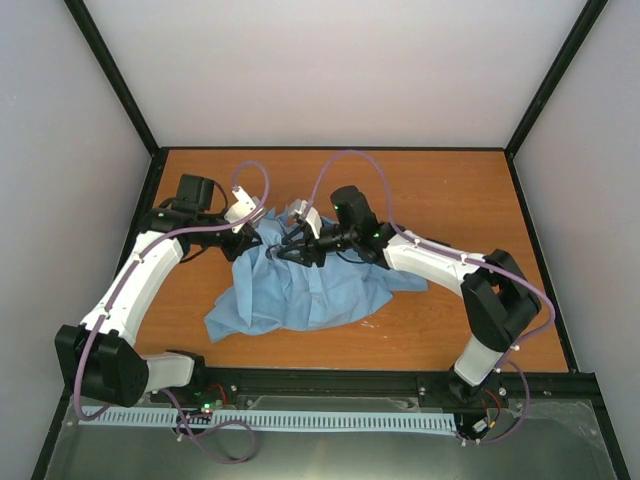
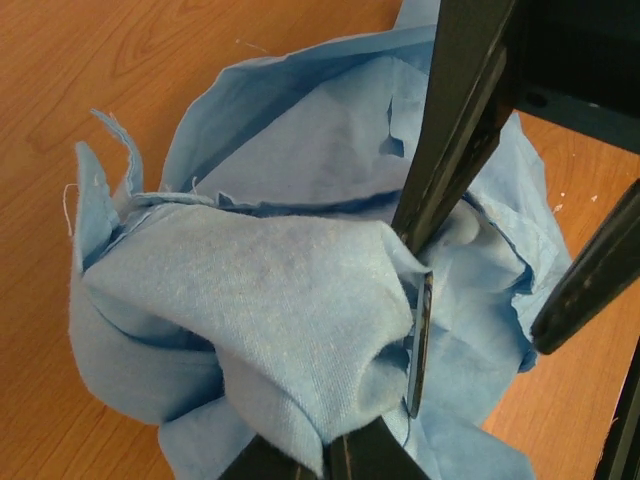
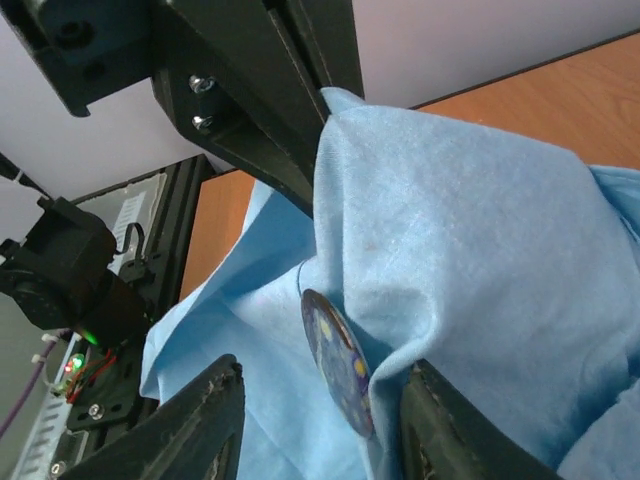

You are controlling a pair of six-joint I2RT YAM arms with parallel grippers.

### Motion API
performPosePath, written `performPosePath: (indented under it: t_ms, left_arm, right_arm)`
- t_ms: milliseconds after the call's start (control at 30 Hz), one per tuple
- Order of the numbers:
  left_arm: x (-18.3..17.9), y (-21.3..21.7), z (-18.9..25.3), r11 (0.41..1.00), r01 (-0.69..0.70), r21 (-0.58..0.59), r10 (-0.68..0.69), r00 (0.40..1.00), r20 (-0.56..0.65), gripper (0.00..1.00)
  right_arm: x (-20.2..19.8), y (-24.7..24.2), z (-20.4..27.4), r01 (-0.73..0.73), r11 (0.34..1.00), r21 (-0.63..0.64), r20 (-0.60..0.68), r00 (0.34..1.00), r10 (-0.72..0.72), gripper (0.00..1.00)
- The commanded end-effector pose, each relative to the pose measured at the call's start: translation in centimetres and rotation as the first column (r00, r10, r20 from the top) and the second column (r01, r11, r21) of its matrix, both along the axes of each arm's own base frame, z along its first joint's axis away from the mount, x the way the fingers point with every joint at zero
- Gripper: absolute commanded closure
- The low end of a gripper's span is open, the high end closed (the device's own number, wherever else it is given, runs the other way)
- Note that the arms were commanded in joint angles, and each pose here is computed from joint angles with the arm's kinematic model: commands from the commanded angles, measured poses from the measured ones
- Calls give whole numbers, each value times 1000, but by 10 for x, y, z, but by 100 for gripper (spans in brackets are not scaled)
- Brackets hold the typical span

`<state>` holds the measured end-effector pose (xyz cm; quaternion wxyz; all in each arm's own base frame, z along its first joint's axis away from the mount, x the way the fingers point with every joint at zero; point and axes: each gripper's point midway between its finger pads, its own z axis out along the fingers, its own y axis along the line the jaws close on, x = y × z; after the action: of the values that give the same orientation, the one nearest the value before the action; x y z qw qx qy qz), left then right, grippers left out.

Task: Remove the brooch from the garment

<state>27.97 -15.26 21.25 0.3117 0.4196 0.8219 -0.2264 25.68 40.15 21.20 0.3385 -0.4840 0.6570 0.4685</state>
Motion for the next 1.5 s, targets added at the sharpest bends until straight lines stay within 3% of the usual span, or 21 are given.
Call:
performPosePath:
  t_ms: [0, 100, 167, 233, 267, 367, 567, 733, 867, 1100, 1200, 1467]
  left_arm:
    - [10, 2, 18, 1000, -5, 2, 5, 996, 85, 99]
    - [11, 2, 29, 1000, 15, 3, -15, 984, 178, 90]
    - [12, 4, 38, 1000, 27, 15, -30, 967, 254, 78]
    - [12, 6, 46, 998, 35, 43, -47, 945, 323, 43]
    - [14, 9, 48, 997, 35, 67, -57, 930, 363, 33]
    - [13, 16, 62, 991, 35, 132, -97, 857, 505, 22]
    - [-22, 0, 73, 957, 191, 220, -291, 676, 677, 19]
    - [-43, -11, 38, 885, 226, 407, -465, 478, 745, 20]
    - [-45, -11, 34, 860, 190, 474, -511, 354, 783, 24]
    - [-45, -13, 23, 850, 141, 508, -527, 246, 813, 31]
    - [-42, -13, 27, 857, 84, 509, -516, 172, 839, 38]
    - [-39, -14, 9, 840, 54, 540, -542, 117, 832, 43]
  right_arm:
    - [-2, 11, 4, -47, 999, 12, -37, 998, 48, 67]
    - [4, 14, 0, -21, 1000, -8, -94, 995, 20, 86]
    - [3, 16, -2, -29, 999, -15, -133, 991, 27, 96]
    - [4, 15, -6, -22, 999, -29, -202, 979, 16, 98]
    - [6, 14, -5, -21, 999, -26, -231, 973, 14, 98]
    - [9, 11, 0, -6, 1000, -6, -364, 931, 3, 97]
    - [19, 7, 0, 79, 997, 8, -551, 832, -62, 97]
    - [19, 9, 0, 100, 995, 9, -669, 740, -68, 97]
    - [18, 8, -2, 114, 993, -13, -711, 697, -89, 97]
    - [22, 6, 8, 184, 983, 6, -756, 644, -116, 97]
    - [22, 4, 9, 211, 978, 7, -771, 624, -129, 97]
    - [17, 3, 17, 251, 966, 63, -806, 583, -99, 97]
